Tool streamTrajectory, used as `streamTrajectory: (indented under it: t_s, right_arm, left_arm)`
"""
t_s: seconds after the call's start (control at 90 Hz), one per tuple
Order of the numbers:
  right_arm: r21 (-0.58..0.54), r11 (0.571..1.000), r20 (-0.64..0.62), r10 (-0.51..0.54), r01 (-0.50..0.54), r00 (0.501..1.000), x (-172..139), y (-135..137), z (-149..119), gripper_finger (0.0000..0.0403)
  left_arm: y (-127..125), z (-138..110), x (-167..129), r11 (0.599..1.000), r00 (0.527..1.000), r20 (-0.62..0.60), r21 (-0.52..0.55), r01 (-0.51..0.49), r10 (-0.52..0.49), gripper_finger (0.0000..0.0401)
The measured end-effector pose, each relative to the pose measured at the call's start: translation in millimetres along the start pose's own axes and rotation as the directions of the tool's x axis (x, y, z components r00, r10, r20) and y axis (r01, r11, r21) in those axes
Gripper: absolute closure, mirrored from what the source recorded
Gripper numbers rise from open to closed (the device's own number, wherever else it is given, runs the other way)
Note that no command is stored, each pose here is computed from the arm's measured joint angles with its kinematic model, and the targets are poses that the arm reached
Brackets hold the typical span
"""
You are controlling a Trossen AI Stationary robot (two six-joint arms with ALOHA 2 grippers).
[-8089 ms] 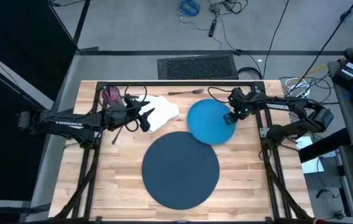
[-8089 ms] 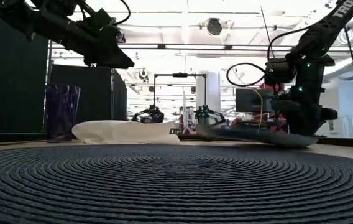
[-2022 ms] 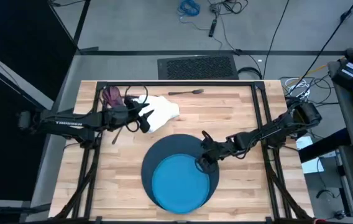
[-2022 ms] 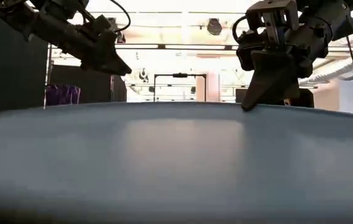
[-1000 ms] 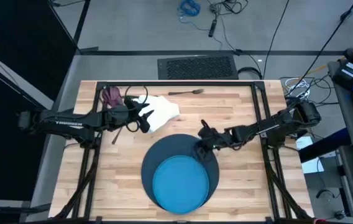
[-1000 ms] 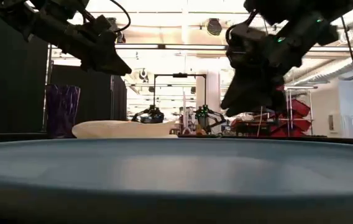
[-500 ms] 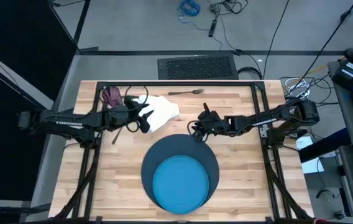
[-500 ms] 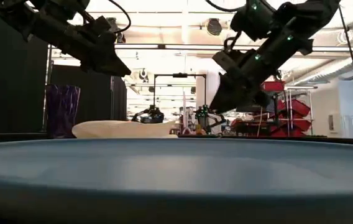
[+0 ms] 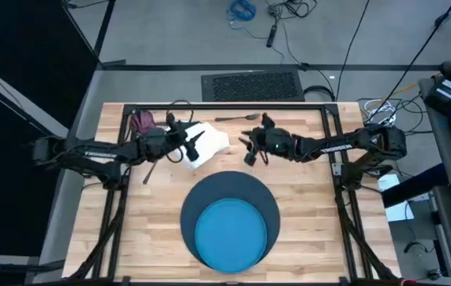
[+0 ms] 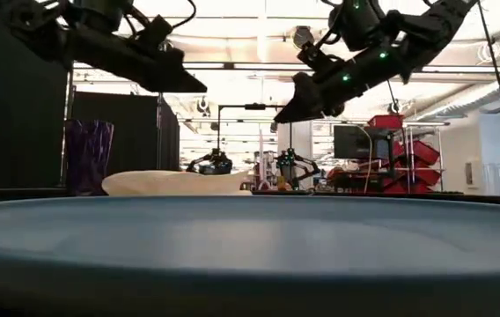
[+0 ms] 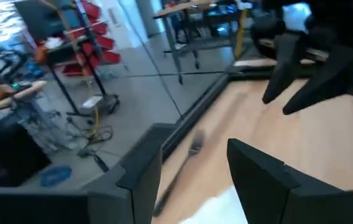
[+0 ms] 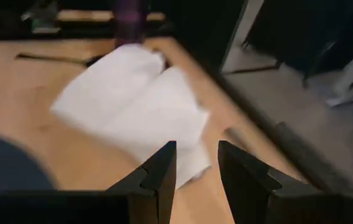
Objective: Set table place
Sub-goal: Fold the white table napkin
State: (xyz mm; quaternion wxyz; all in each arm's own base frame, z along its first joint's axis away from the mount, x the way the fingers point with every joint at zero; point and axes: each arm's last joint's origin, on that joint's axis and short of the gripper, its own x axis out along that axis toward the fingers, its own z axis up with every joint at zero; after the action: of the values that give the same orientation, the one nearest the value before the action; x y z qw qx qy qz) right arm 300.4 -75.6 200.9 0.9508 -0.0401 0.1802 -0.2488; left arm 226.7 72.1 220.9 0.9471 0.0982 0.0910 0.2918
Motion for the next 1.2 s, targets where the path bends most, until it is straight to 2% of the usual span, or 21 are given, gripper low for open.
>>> streamTrajectory:
  t_s: [0.156, 0.289, 0.489, 0.6, 0.8, 0.967, 1.078, 1.2]
  right_arm:
    - [0.02, 1.0, -0.016, 0.021, -0.021, 1.0, 5.5, -19.1, -2.8, 0.0298]
    - [0.038, 0.999, -0.028, -0.004, 0.005, 1.0, 7.7, -29.5, -4.6, 0.0292]
    - [0.046, 0.995, -0.036, -0.084, 0.086, 0.996, 8.1, -34.3, -5.0, 0.0274]
    - [0.097, 0.992, -0.034, -0.075, 0.078, 0.997, 8.1, -34.0, -4.9, 0.0273]
    - [0.128, 0.981, 0.029, 0.145, -0.148, 0.989, 9.4, -36.1, -1.3, 0.0273]
    - [0.137, 0.914, 0.02, 0.382, -0.381, 0.924, 9.0, -38.7, -5.5, 0.0273]
    - [0.138, 0.883, -0.05, 0.458, -0.448, 0.887, 7.4, -34.9, -13.1, 0.0273]
    - [0.145, 0.878, -0.094, 0.47, -0.455, 0.877, 6.5, -32.5, -17.4, 0.0273]
  left_arm:
    - [15.4, -10.4, 6.6, 0.991, 0.995, -0.08, -0.114, -0.067, 0.058, 0.0232]
    - [23.2, -19.5, 8.3, 0.981, 0.989, -0.148, -0.187, -0.043, 0.015, 0.0232]
    - [22.3, -24.4, 7.5, 0.982, 0.98, -0.197, -0.186, -0.041, 0.004, 0.0232]
    - [19.3, -23.6, 7.0, 0.982, 0.981, -0.192, -0.187, -0.022, -0.014, 0.0232]
    - [13.4, -22.2, 6.0, 0.98, 0.981, -0.177, -0.195, 0.049, -0.084, 0.0232]
    - [6.9, -21.2, 4.8, 0.951, 0.952, -0.143, -0.191, 0.243, -0.272, 0.0232]
    - [3.0, -25.8, 3.7, 0.922, 0.912, -0.171, -0.186, 0.341, -0.372, 0.0232]
    - [-3.9, -36.1, 4.8, 0.901, 0.872, -0.24, -0.202, 0.384, -0.426, 0.0232]
